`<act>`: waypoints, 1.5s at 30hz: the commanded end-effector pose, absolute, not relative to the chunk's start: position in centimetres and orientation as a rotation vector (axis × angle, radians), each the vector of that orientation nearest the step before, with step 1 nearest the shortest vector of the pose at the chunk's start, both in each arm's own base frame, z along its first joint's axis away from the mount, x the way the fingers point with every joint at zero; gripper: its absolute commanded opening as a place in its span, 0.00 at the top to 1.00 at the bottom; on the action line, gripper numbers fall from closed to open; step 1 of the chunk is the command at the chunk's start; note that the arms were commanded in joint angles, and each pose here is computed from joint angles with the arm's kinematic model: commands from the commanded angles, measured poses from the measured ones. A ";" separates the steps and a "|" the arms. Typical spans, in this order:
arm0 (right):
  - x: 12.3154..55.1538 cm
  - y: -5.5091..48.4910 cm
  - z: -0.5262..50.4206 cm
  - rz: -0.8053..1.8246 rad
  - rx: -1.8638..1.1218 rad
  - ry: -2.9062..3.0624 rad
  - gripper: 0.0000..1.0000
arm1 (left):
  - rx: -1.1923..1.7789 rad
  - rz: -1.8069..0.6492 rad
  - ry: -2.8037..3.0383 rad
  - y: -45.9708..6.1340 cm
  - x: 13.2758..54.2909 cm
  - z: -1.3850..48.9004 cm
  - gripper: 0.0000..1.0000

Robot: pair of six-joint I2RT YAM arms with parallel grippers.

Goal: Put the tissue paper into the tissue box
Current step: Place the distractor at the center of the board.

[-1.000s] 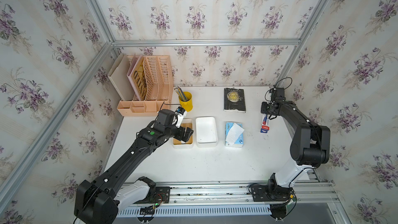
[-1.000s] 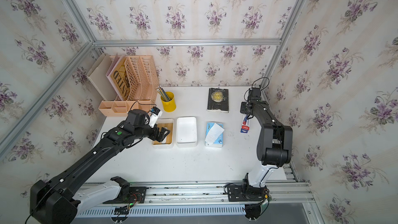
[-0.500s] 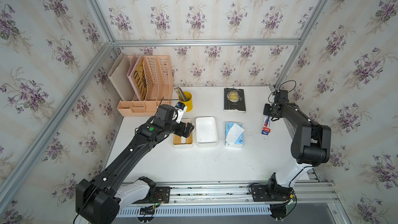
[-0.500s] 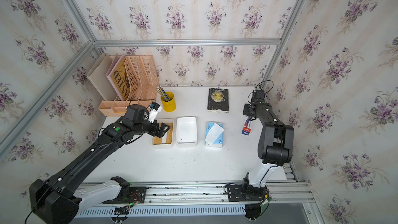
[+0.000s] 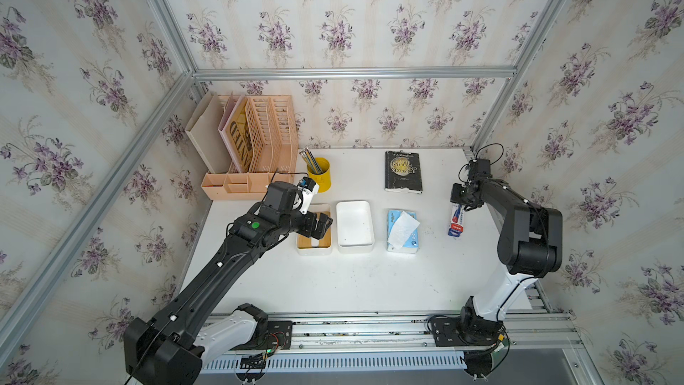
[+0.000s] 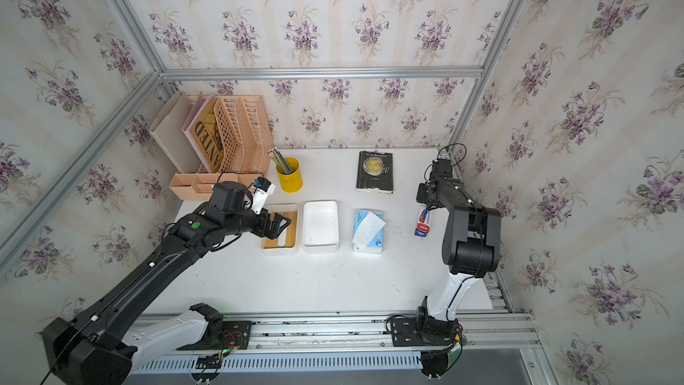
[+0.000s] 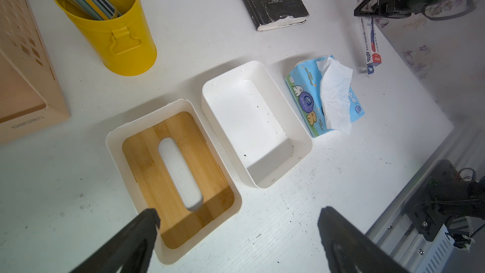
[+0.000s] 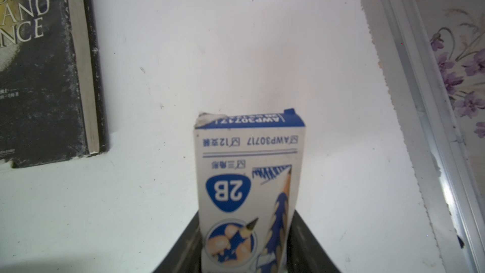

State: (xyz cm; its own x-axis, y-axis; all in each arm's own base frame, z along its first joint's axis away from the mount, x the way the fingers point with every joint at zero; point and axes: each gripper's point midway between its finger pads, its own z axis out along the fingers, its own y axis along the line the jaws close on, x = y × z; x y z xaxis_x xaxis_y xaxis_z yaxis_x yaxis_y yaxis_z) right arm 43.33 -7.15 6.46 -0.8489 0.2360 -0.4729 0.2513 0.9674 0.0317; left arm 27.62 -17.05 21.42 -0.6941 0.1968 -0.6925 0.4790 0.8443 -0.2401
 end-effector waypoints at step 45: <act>32.7 12.3 13.8 0.437 -0.114 2.498 0.33 | 0.422 -0.597 2.322 -18.0 27.2 20.4 0.03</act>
State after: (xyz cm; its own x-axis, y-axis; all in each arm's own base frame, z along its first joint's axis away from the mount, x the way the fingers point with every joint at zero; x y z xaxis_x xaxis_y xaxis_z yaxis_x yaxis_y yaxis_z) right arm 33.15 12.31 12.96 -0.8382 -0.0178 -0.5450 -0.1942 0.9437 0.2679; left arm 26.51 -17.99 19.86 -0.7247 0.1597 -0.6703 0.4626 0.8338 -0.3014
